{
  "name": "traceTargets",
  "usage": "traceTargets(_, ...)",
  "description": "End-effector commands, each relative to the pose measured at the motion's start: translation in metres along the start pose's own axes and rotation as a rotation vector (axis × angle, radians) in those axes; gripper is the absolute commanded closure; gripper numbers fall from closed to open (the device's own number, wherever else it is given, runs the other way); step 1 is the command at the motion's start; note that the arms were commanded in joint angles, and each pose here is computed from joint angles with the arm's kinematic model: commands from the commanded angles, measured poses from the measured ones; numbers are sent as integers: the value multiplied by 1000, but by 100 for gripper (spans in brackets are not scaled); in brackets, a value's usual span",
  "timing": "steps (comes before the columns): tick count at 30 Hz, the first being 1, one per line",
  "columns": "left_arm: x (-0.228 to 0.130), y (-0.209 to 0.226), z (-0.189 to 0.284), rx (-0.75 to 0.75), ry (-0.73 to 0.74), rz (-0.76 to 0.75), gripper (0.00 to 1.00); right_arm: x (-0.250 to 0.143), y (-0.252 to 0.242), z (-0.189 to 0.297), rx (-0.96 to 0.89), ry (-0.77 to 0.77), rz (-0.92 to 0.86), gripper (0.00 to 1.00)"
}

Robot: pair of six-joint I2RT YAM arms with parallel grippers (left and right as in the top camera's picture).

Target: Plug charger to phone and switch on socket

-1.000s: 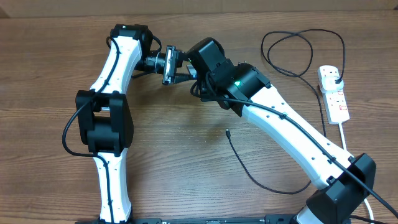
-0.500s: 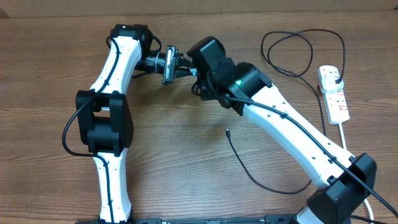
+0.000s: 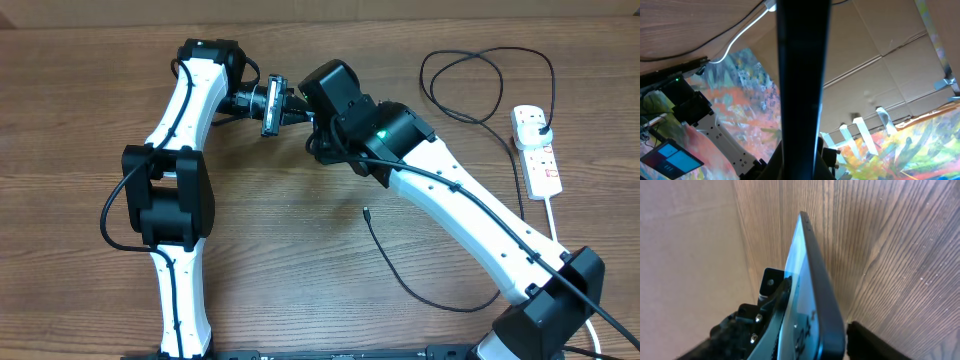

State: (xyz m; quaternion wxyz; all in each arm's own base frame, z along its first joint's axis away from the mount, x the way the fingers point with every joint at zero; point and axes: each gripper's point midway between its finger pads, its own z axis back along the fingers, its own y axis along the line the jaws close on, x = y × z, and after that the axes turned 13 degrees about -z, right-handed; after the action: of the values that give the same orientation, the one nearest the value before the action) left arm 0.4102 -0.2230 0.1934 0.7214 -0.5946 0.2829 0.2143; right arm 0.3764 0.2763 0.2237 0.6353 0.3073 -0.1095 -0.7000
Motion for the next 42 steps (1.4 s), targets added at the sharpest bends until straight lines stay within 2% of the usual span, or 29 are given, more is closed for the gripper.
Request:
traceTargets(1, -5, -10, -2, -23, 16, -20, 96, -1, 5, 8, 16, 11, 35, 25)
traceTargets(6, 3, -15, 0, -30, 0, -116, 96, 9, 23, 25, 64, 16, 198, 11)
traceTargets(10, 9, -16, 2, -23, -15, -193, 96, 32, 46, 48, 118, -8, 356, 7)
traceTargets(13, 19, -8, 2, 37, -57, -299, 96, 76, 54, 71, 90, -81, 423, 0)
traceTargets(15, 27, 2, 4, 107, -94, -390, 96, 115, 53, 85, 29, -137, 533, 0)
traceTargets(18, 34, 10, 6, 171, -118, -487, 96, 150, 43, 90, -85, -156, 727, 0)
traceTargets(20, 37, 13, 7, 197, -125, -534, 96, 170, 32, 91, -169, -159, 790, 0)
traceTargets(26, 31, 10, 5, 179, -88, -747, 96, 217, 9, 100, -358, -176, 868, 0)
traceTargets(29, 22, 5, 6, 170, -77, -812, 96, 226, 8, 102, -378, -186, 843, 0)
traceTargets(34, -15, -22, 13, 203, -105, -1049, 96, 229, 11, 101, -364, -193, 828, 0)
traceTargets(38, -37, -35, 33, 400, -229, -1186, 96, 229, 11, 101, -367, -196, 829, 0)
traceTargets(39, -38, -34, 42, 486, -276, -1204, 96, 229, 12, 101, -365, -196, 829, 0)
traceTargets(42, -35, -30, 52, 582, -322, -1202, 96, 229, 13, 100, -358, -197, 830, 0)
